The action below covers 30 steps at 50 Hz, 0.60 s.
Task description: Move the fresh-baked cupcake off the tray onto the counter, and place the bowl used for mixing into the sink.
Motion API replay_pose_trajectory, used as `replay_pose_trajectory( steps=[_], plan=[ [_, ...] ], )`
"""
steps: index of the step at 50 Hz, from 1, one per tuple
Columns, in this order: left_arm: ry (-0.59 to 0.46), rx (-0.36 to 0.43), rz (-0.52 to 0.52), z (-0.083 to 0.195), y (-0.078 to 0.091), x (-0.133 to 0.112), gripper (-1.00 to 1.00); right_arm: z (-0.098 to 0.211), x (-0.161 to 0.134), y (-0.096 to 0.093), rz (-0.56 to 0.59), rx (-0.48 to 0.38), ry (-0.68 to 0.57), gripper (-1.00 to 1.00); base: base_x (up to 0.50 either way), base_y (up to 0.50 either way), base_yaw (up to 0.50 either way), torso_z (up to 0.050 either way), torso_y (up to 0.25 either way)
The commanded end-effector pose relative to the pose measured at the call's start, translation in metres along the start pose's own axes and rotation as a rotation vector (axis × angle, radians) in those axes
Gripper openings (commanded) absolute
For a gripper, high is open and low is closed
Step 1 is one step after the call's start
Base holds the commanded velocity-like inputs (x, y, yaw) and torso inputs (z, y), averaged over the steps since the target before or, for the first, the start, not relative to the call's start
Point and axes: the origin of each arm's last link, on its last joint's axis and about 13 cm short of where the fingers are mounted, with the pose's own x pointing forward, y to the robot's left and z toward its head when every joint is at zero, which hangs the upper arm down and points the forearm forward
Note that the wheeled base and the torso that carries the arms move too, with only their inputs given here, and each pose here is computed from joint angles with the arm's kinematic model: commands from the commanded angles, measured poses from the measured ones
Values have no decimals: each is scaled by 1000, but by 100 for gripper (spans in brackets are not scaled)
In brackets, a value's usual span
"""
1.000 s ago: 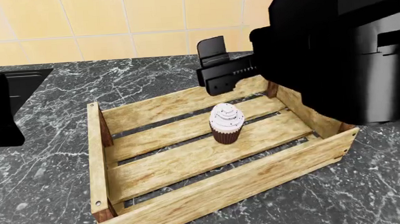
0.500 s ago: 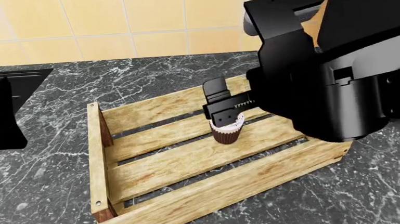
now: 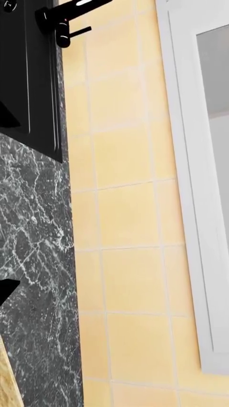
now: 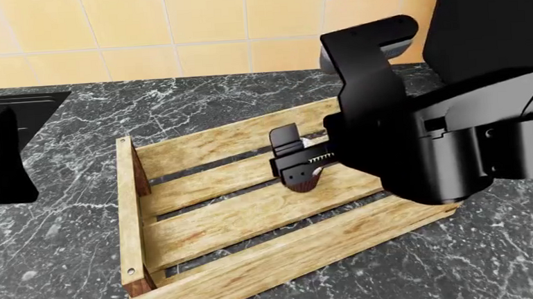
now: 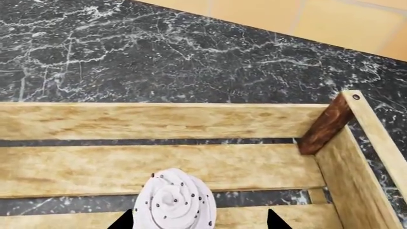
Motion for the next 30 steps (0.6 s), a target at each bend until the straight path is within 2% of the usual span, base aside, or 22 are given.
replay_pose_trajectory(
  steps=[1, 30],
  plan=[
    [3, -1, 1, 0, 1, 0, 100, -2, 6, 4, 43, 0, -2, 100, 0, 0, 0, 0, 0],
    [7, -6, 3, -3, 2, 1, 100, -15, 30, 8, 73, -1, 38, 100, 0, 0, 0, 0, 0]
  ],
)
